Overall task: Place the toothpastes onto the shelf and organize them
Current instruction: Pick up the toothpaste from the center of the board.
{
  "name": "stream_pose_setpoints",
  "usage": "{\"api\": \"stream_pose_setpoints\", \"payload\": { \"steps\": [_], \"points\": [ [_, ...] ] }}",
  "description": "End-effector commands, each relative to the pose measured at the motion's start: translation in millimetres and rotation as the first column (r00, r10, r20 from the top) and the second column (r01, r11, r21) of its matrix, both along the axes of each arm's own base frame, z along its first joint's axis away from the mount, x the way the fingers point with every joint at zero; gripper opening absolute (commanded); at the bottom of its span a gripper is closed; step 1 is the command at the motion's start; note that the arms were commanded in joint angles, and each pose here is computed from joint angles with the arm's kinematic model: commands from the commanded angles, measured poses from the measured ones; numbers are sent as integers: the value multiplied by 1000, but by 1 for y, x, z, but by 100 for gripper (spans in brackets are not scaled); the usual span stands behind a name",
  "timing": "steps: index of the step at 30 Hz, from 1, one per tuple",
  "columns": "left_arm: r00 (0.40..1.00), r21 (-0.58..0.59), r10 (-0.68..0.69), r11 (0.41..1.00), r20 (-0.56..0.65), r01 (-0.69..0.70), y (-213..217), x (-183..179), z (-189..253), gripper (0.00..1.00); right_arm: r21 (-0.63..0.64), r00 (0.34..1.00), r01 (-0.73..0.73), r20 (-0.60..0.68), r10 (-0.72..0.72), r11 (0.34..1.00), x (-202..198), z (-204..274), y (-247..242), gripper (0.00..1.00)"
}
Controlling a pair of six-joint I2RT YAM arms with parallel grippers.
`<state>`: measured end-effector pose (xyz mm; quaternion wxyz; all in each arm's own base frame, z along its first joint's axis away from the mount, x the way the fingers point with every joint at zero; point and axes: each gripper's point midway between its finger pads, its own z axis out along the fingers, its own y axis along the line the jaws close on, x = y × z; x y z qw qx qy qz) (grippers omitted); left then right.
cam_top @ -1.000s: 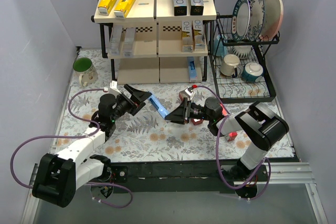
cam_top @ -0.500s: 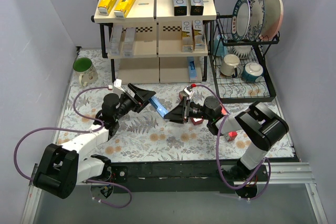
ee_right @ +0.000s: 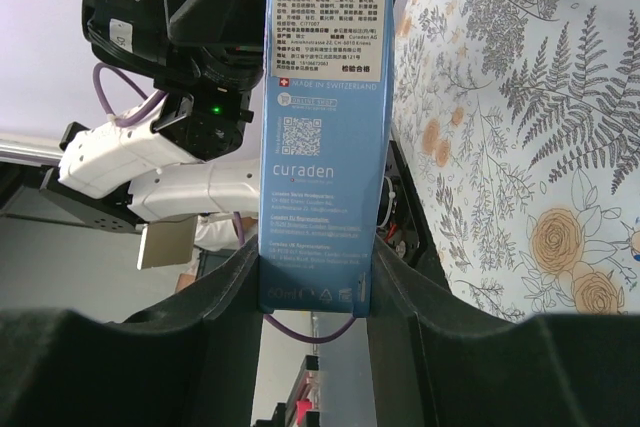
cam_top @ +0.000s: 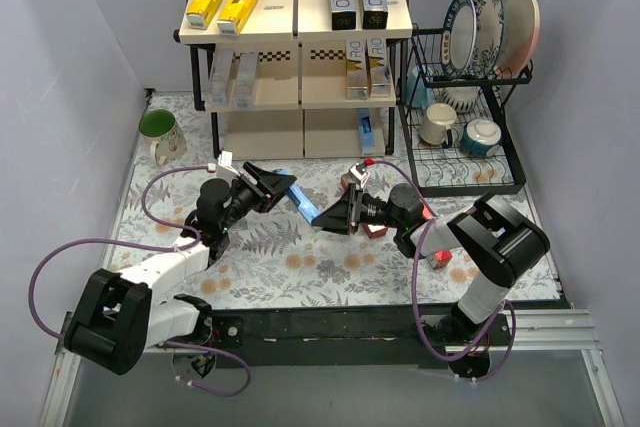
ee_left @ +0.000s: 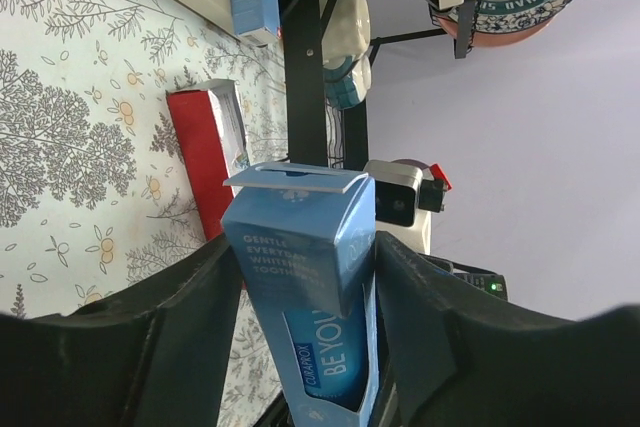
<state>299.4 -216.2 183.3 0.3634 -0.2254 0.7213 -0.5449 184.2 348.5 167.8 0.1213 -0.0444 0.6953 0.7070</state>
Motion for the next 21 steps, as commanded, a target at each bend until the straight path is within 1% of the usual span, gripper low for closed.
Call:
{"api": "stream_pose_setpoints", "payload": {
  "steps": [1,6,7,8,10,12,13,14,15,16,17,18,19,20,21],
  "points": [
    [998,-25,9,1000,65,-7,1,-3,19,49,318,912,-98,409,-43,943,-22,88,-11,25],
    [997,-17,9,1000,77,-7,2,-4,22,38,289,902,-100,430,-36,952,-22,83,-10,33],
    [997,-13,9,1000,82,-8,2,-4,23,36,288,897,-101,439,-38,952,-23,85,-10,39],
    [996,-12,14,1000,85,-13,2,-4,23,33,269,902,-96,430,-30,958,-21,81,-9,42],
    [996,-3,18,1000,90,-18,4,-3,26,31,258,886,-92,463,-40,962,-22,82,-10,49],
    [994,10,34,999,99,-35,6,-2,29,29,221,889,-76,457,-35,972,-19,76,-8,53],
    [995,23,43,999,86,-45,8,-1,26,27,211,869,-70,493,-44,975,-18,78,-9,55],
    [993,31,53,998,102,-57,10,0,31,27,196,865,-61,500,-46,979,-17,76,-8,56],
    [992,40,69,997,105,-73,12,1,33,26,156,877,-48,480,-34,987,-14,68,-7,57],
    [993,58,80,995,89,-85,15,2,29,25,149,847,-39,530,-47,988,-13,71,-7,62],
    [991,63,89,993,98,-96,16,4,35,25,134,842,-22,537,-54,991,-10,69,-7,64],
    [991,74,103,991,91,-110,18,6,36,24,83,855,-2,517,-42,997,-7,58,-7,65],
    [993,101,104,989,62,-110,19,5,30,24,76,839,13,542,-52,997,-6,63,-8,68],
    [992,105,107,988,71,-114,20,6,35,24,46,809,41,585,-60,998,0,59,-8,69],
    [991,107,115,987,70,-122,21,6,36,24,22,801,58,596,-59,998,2,57,-8,70]
  ]
}}
